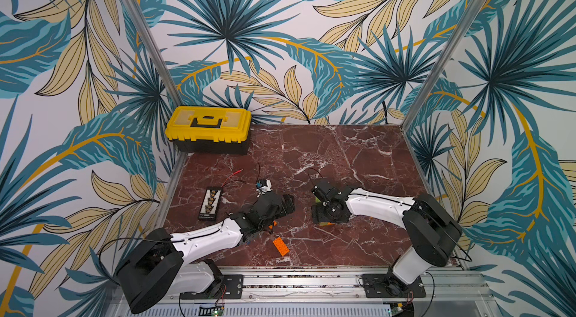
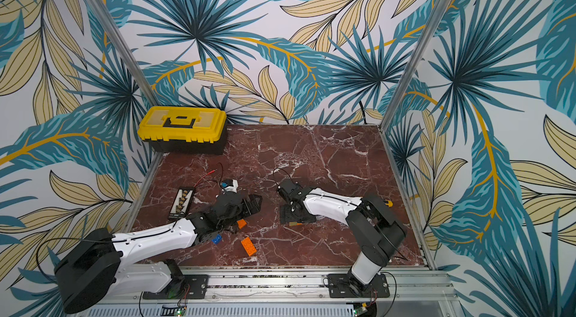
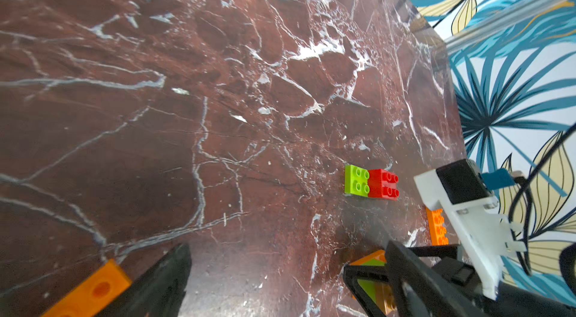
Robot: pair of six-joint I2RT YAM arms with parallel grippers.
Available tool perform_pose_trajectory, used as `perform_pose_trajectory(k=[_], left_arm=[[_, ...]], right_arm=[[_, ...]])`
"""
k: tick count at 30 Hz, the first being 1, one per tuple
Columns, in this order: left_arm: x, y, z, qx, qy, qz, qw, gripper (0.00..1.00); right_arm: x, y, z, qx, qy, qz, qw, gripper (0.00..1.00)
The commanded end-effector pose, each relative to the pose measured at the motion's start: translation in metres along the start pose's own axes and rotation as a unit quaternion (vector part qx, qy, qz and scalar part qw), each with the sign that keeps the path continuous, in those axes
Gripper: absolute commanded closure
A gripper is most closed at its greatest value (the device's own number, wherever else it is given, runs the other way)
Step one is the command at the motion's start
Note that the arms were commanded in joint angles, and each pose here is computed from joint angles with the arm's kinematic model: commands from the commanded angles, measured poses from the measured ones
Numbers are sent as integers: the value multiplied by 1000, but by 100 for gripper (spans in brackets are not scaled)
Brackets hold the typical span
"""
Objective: Assemble the number 5 with lego
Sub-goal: Pick up the lego brick from the center of the board.
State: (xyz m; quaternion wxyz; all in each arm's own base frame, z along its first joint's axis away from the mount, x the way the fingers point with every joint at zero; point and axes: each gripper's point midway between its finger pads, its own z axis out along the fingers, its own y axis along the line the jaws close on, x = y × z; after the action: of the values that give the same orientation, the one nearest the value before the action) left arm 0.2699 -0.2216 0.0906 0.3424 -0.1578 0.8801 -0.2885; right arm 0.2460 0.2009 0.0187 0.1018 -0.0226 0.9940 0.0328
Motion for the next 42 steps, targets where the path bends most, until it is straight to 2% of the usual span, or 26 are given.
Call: perform_pose_trajectory(k=[1,7,21,23,36,42], left_arm=[[-6,-3,-3,33,-16,-23,999,0],[-5,-17,-6,49,11,12,999,0],[5,-25,9,67,34,-7,997,0],[10,-28,9,75,48,-8,996,0],[12,-30,10,76,56,-10,996,0],[12,-31,11,76,58,-9,995,0]], right_arm=[[19,-8,14,19,41,-19,999,12],[31,-13,16,28,61,-45,997,13],[41,-30,22,83,76,-67,991,15],[43,-32,23,85,78,-64,991,15],[49,-35,22,89,88,-61,990,19],[49,-30,18,71,87,-49,993,17]])
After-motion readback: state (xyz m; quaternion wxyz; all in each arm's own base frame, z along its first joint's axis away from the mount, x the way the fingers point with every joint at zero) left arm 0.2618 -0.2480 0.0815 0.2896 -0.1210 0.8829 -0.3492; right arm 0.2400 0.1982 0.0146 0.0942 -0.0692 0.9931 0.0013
